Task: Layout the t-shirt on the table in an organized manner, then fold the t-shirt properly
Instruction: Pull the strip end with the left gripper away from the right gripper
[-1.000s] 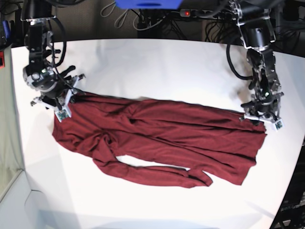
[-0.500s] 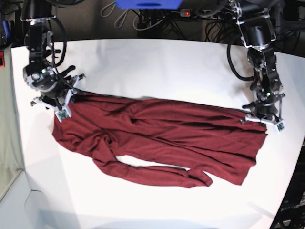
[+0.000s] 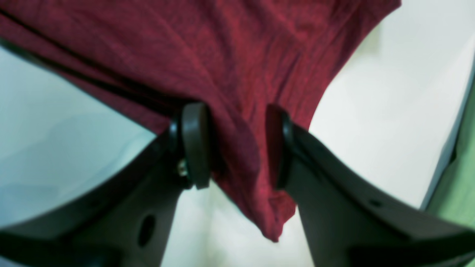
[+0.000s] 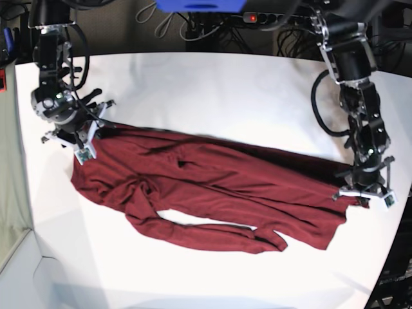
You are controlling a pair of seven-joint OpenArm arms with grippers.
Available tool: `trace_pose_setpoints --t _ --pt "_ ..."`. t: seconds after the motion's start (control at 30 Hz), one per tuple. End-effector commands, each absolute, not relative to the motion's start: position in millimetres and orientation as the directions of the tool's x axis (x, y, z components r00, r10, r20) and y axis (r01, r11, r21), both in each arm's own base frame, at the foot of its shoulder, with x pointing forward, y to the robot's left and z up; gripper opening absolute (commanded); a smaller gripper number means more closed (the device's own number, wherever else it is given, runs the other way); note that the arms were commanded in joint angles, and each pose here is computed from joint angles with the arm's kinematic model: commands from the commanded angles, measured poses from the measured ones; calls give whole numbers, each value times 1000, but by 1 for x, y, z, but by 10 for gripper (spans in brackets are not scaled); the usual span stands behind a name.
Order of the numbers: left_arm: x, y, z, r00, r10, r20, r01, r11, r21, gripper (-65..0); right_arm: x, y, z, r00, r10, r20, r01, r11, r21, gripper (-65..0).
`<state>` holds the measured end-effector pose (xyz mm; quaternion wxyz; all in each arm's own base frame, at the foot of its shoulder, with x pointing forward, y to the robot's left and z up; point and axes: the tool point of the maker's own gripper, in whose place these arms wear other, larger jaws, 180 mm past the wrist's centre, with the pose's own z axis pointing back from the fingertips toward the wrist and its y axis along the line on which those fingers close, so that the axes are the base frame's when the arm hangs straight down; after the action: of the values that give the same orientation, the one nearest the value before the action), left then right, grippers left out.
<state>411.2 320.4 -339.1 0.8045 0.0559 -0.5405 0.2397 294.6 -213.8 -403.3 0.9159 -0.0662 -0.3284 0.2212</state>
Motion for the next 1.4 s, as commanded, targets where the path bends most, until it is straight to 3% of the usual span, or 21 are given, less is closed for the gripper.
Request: trace_pose_setpoints --t 0.0,0.37,0.83,1.1,1.2,1.37 --pt "422 329 -321 261 308 915 -449 878 -167 -650 304 -217 -391 657 457 599 -357 889 -287 -403" --pt "448 327 -341 306 378 873 -469 858 -207 -650 304 -217 -391 657 457 599 -357 889 -287 -403" --pt "487 325 -317 232 404 885 -466 845 -264 -650 304 -217 -391 657 457 599 -357 889 -287 -403" --pt "477 328 -357 237 403 884 -504 829 -242 -648 303 -217 -392 659 457 597 -358 889 -286 -403" --pt "480 325 -367 266 424 866 -510 824 -247 -585 303 -217 -392 659 457 597 -358 889 -286 -403" --pt "478 323 -382 304 446 842 -523 817 -244 -368 303 -216 -392 658 458 597 -359 888 -285 -403"
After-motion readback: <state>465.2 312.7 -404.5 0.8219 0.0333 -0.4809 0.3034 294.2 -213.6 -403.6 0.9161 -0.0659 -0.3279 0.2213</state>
